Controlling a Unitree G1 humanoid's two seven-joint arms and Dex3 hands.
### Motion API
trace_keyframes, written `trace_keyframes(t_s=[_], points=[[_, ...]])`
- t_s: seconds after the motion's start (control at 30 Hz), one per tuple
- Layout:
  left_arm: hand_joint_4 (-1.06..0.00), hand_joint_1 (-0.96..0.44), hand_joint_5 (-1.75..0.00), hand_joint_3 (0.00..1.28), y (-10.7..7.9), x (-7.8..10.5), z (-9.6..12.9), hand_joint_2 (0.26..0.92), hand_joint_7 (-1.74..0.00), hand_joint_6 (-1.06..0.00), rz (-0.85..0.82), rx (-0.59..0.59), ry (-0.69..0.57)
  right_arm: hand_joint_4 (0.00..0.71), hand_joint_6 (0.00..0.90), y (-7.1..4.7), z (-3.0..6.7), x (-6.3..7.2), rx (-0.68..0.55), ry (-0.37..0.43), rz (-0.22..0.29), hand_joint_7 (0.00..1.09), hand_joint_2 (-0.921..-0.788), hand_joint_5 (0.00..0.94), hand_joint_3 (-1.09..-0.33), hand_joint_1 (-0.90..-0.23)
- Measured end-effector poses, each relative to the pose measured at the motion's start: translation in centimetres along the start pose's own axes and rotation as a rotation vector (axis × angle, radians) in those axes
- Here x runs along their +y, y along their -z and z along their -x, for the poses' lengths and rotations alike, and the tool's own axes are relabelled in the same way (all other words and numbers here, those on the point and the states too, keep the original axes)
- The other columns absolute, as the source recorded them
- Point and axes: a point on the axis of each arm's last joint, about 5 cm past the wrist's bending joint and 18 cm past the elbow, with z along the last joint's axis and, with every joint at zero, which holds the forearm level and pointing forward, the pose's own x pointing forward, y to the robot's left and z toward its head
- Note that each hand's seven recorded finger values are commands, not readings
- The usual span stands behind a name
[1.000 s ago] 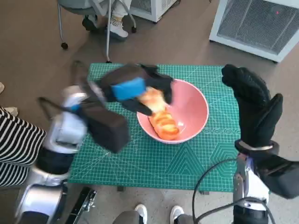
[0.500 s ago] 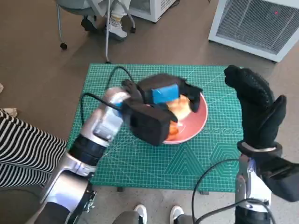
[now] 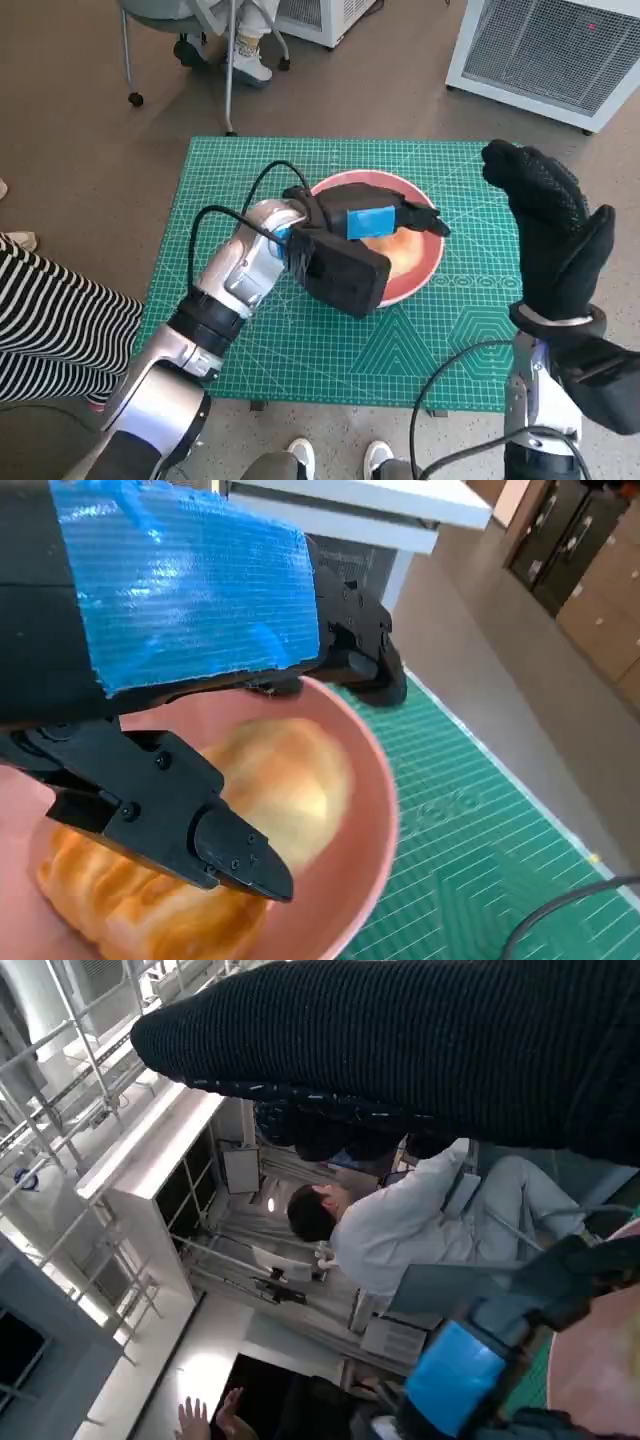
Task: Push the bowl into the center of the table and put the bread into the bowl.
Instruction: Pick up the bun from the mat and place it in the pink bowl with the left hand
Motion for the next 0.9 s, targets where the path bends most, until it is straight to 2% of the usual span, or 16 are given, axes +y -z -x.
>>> trace_keyframes(t_s=[0.17, 0.37, 0.57, 0.67, 0.9], points=[[0.00, -0.66, 0.00, 0.03, 0.6, 0.1, 0.3, 0.884, -0.08, -0.14, 0.045, -0.014, -0.018, 0.198, 0.131, 0.0, 0.00, 0.0, -0.002, 0.001, 0.002, 0.38, -0.921, 0.000, -0.720, -0.688], [0.00, -0.68, 0.00, 0.03, 1.5, 1.2, 1.5, 0.911, -0.06, -0.13, 0.233, -0.109, -0.093, 0.198, 0.129, 0.0, -0.07, 0.0, -0.004, 0.004, 0.003, 0.38, -0.921, 0.000, -0.720, -0.689], [0.00, -0.68, 0.00, 0.03, 1.9, 1.5, 2.0, 0.917, -0.06, -0.13, 0.263, -0.128, -0.109, 0.198, 0.128, -0.1, -0.09, 0.0, -0.005, 0.005, 0.004, 0.38, -0.921, 0.000, -0.720, -0.689], [-0.01, -0.72, 0.00, 0.18, 2.1, 1.5, 2.1, 0.920, -0.07, -0.16, 0.293, -0.141, -0.113, 0.199, 0.129, -0.1, -0.15, 0.0, -0.007, 0.004, 0.003, 0.38, -0.921, 0.001, -0.719, -0.695], [-0.08, -0.69, -0.03, 0.34, 3.1, 0.8, 3.2, 0.921, -0.10, -0.21, 0.594, -0.327, -0.308, 0.210, 0.133, -0.4, -0.85, 0.1, -0.035, -0.005, 0.003, 0.39, -0.921, 0.006, -0.718, -0.702]])
